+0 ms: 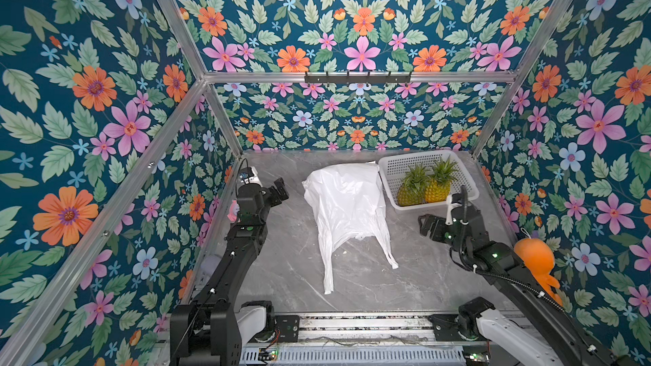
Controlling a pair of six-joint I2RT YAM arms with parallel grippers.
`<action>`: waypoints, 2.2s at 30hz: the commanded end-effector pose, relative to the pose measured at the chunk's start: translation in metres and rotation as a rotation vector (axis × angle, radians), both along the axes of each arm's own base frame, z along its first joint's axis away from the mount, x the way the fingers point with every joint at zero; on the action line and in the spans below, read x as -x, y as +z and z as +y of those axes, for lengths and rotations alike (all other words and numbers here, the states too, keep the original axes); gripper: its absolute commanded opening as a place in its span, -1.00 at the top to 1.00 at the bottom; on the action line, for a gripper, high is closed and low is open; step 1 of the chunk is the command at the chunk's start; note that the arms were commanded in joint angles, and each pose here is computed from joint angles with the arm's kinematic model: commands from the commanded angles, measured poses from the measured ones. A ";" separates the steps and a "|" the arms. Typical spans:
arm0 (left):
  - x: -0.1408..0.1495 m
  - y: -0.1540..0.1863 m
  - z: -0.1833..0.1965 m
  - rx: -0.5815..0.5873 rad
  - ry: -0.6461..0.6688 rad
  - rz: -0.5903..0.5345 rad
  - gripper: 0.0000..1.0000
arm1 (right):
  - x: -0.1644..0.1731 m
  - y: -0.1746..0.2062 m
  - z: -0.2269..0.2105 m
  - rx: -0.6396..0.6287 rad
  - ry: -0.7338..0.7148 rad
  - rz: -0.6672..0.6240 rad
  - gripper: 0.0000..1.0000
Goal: Place the pineapple into a plastic bag & tie a knot
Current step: Pick up the plastic bag at the center of the board.
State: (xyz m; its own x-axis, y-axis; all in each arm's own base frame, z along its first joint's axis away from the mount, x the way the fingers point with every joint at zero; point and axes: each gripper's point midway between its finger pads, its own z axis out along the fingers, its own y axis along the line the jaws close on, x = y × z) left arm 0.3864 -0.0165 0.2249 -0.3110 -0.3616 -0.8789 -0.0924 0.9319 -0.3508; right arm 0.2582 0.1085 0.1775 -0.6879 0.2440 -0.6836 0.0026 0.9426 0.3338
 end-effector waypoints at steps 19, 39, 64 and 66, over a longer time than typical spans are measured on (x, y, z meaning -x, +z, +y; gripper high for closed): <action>0.021 -0.014 -0.036 0.025 -0.114 0.111 -1.00 | 0.035 -0.151 0.118 0.342 0.287 0.398 -0.22; 0.067 0.017 -0.092 -0.121 -0.273 0.155 -0.99 | -0.015 -0.001 0.168 -0.055 0.320 0.346 1.00; 0.152 0.048 -0.122 -0.327 -0.564 -0.203 -1.00 | -0.154 0.061 0.200 -0.283 0.181 0.297 1.00; 0.142 0.038 -0.110 -0.366 -0.482 -0.194 -1.00 | -0.155 0.062 0.198 -0.293 0.178 0.297 1.00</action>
State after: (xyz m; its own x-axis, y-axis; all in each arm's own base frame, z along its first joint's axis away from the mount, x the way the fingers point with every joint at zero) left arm 0.2297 -0.1385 0.2510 -0.2915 0.0872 -0.9526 0.4722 0.8792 -0.0640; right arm 0.4162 0.3088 0.2400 -0.8837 0.2528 -0.3939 -0.0323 0.8067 0.5901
